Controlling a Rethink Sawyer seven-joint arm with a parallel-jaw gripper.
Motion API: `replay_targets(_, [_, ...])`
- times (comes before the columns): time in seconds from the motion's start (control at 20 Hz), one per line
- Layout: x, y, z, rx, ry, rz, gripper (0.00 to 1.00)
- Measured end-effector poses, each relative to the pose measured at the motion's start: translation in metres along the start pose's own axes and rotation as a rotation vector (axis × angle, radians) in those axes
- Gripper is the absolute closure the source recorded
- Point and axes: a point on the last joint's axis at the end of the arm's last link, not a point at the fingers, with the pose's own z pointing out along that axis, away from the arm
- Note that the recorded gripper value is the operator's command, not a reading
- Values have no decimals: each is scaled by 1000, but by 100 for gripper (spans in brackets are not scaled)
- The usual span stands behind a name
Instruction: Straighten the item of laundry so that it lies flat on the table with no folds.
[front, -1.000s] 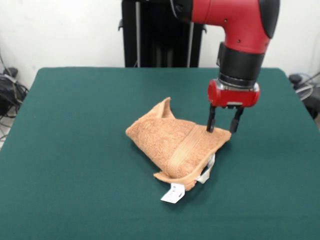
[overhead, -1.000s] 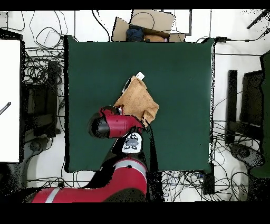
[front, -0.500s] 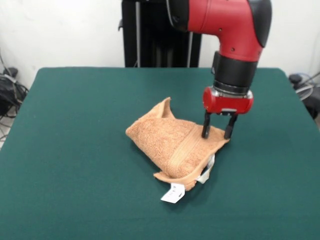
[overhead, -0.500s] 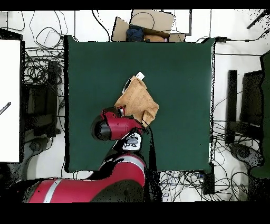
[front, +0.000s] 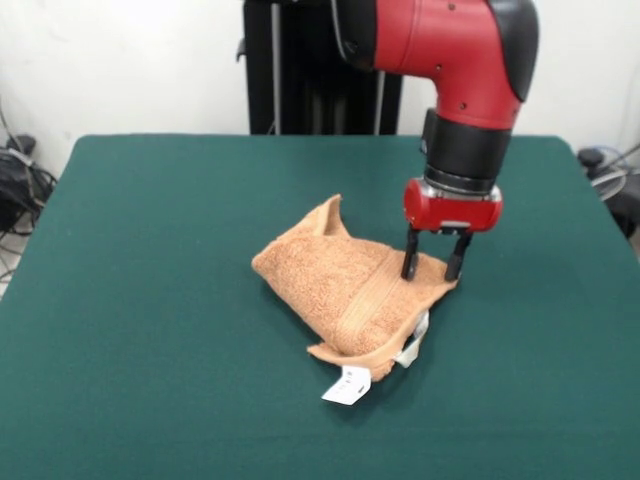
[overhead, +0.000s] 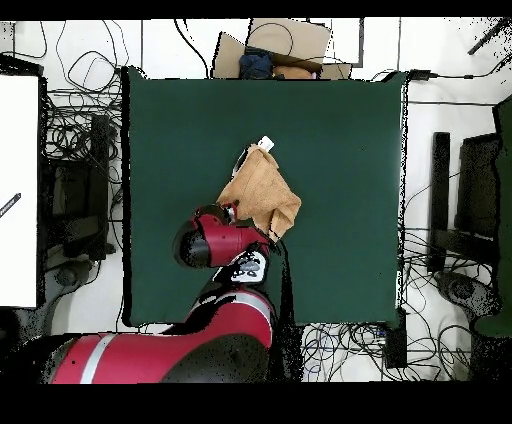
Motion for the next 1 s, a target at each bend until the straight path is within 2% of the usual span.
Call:
replay_targets(0.6, [0,20,-7,20,-11,-37,0])
replay_targets(1.0, [4,21,-3,23,-12,-41,0])
